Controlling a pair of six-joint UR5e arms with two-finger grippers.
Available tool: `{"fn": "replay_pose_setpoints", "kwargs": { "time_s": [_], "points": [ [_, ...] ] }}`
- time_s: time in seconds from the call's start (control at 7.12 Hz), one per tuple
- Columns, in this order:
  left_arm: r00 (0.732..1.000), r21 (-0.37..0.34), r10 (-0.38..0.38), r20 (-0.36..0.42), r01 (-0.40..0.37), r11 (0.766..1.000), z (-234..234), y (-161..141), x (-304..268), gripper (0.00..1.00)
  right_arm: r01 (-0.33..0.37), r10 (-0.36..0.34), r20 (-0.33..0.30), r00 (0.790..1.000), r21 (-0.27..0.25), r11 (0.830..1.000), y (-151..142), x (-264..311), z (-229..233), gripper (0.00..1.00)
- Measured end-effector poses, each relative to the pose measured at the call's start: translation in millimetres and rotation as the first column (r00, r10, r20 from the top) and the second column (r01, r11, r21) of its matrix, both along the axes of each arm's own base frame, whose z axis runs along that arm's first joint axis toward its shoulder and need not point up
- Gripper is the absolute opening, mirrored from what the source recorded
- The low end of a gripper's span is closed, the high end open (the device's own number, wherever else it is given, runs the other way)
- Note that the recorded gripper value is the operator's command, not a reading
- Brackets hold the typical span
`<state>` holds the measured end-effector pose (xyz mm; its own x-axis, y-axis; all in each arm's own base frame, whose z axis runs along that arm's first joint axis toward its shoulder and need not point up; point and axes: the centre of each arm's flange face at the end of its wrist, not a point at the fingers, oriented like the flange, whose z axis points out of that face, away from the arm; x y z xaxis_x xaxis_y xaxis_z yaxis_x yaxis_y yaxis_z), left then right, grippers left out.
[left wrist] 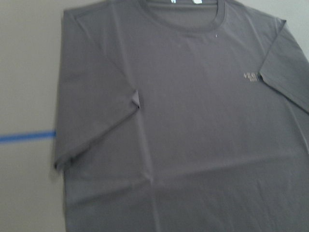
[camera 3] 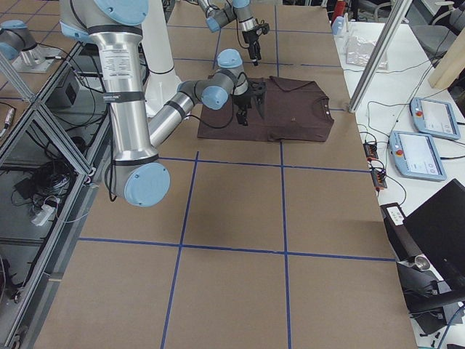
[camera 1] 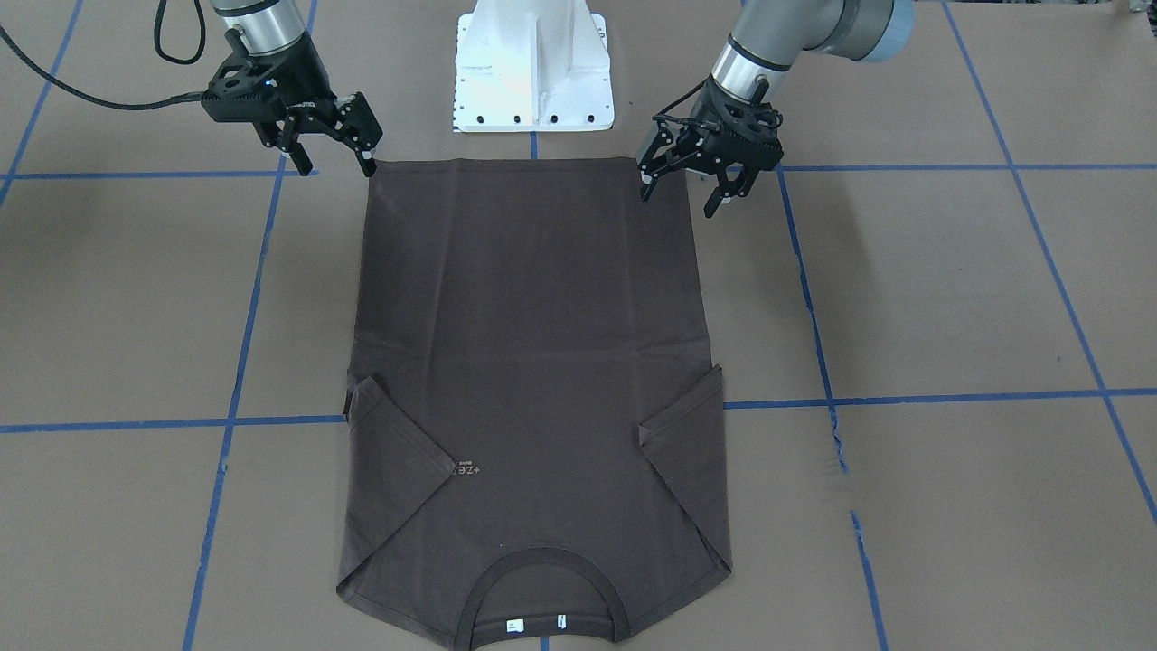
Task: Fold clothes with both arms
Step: 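Move both grippers to the shirt hem nearest the robot, then grasp the hem corners with both grippers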
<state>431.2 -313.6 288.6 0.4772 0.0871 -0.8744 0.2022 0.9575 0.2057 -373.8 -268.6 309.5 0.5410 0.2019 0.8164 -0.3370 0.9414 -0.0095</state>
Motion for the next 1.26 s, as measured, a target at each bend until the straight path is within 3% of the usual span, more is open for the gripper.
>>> {"fn": "replay_pose_setpoints", "kwargs": {
  "time_s": [0.42, 0.84, 1.26],
  "points": [
    [1.000, -0.161, 0.012, 0.027, -0.007, 0.987, 34.5, 64.4, 24.2, 0.53, 0.013, -0.012, -0.011, 1.000, 0.023, 1.000, 38.3, -5.1, 29.7, 0.96],
    [0.996, -0.205, 0.032, 0.079, -0.015, 0.979, 58.6, 107.0, 41.8, 0.48, 0.018, -0.017, -0.014, 1.000, 0.029, 0.999, 43.8, -7.1, 31.9, 0.96],
    [0.994, -0.232, 0.042, 0.101, -0.017, 0.973, 67.8, 123.0, 51.4, 0.45, 0.018, -0.018, -0.015, 1.000, 0.028, 0.999, 44.4, -7.2, 32.5, 0.96]
  ]
}}
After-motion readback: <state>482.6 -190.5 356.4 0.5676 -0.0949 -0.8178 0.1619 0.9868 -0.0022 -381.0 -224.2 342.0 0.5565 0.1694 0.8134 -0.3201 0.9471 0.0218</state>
